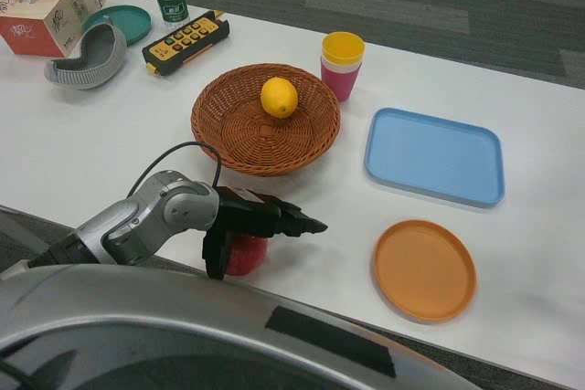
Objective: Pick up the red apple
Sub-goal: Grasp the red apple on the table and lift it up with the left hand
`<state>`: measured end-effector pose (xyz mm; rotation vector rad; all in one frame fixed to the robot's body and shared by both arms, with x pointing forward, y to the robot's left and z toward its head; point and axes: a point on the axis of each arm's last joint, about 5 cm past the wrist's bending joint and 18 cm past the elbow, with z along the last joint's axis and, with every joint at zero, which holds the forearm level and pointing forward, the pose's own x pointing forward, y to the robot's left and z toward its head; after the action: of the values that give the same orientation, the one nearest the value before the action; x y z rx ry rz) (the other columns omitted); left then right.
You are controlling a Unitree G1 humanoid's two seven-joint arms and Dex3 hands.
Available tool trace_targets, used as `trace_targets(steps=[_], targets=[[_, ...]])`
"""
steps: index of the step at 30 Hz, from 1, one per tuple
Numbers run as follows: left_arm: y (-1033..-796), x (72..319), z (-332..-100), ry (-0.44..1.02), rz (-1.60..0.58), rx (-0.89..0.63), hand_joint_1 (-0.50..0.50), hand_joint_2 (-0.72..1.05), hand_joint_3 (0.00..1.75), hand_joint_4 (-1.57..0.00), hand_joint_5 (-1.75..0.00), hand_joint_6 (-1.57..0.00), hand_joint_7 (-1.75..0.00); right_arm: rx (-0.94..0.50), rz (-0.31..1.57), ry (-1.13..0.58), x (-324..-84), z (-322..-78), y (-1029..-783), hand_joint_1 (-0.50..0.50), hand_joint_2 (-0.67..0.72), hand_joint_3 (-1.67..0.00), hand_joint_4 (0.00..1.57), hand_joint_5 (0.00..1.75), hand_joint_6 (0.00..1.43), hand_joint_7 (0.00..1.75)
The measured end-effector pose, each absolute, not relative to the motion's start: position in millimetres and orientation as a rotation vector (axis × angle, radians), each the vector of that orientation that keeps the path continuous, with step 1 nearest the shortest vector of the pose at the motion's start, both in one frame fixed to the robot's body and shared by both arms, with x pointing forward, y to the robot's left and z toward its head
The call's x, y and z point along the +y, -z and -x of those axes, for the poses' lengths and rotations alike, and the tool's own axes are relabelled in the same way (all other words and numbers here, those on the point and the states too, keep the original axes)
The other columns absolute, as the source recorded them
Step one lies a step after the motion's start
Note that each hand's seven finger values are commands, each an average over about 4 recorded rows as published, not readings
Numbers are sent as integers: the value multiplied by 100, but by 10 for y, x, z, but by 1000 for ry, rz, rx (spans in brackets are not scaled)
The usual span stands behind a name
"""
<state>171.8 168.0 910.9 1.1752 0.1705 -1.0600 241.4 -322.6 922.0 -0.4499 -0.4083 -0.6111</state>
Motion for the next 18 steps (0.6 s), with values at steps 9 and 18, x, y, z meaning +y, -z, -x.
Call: trace_targets(steps=[9,18], targets=[[-9076,1680,-1722,1062,-1184,178,50,52,0,0,0,0,0,-412,447,613,-3227,-2413,-9224,-42,72,0,0,0,0,0],[-9063,1666,-1728,1061,-1171,176,50,74,0,0,0,0,0,-412,446,614,-3228,-2412,-9225,-42,72,0,0,0,0,0]])
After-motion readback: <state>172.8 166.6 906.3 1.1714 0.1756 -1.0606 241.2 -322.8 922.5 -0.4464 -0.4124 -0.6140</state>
